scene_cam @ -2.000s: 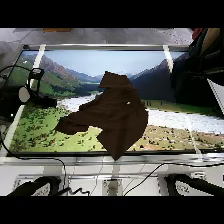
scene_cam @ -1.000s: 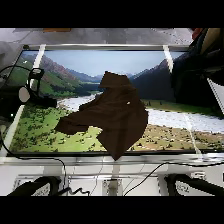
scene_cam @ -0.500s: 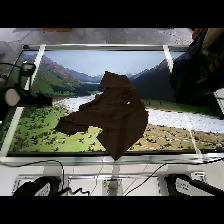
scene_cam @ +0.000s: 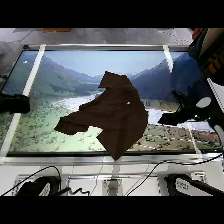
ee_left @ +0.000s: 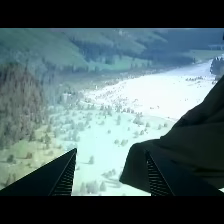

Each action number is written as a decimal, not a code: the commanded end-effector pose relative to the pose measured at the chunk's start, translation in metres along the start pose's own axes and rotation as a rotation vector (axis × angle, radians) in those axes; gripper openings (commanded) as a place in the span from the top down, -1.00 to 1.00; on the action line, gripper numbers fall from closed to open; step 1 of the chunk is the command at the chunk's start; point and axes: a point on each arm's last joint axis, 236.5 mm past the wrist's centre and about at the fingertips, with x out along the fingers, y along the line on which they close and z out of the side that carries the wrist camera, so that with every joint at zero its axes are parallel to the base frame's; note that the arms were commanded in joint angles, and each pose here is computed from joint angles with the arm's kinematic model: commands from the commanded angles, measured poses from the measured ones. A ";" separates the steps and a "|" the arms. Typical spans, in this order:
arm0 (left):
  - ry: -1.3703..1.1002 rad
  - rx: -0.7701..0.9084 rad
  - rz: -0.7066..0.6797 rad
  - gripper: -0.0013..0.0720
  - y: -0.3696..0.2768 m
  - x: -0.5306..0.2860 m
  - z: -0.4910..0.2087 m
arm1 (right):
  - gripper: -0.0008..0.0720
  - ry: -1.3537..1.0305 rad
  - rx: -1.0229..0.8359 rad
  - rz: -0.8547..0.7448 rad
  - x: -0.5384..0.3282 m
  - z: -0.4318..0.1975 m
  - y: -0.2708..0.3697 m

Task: Fold the clothes and pants, and hang the long-sleeved shirts on hangers.

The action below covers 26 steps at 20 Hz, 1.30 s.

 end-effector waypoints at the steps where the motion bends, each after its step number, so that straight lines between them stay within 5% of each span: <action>1: 0.108 -0.002 -0.009 -0.38 -0.002 -0.010 -0.029 | 0.09 -0.064 0.103 0.059 0.027 -0.001 0.002; 6: 0.135 -0.027 -0.095 -0.39 -0.023 -0.008 -0.035 | -0.04 -0.047 0.229 0.191 0.050 0.004 0.015; 21: 0.193 -0.041 -0.150 -0.39 -0.038 0.019 -0.039 | 0.00 0.113 0.297 0.218 0.125 -0.048 0.047; 24: 0.153 -0.044 -0.141 -0.39 -0.038 0.035 -0.036 | 0.40 0.040 0.245 0.283 0.123 -0.029 0.064; 26: 0.152 -0.048 -0.140 -0.39 -0.040 0.050 -0.043 | 0.91 -0.006 0.213 0.346 0.115 -0.018 0.079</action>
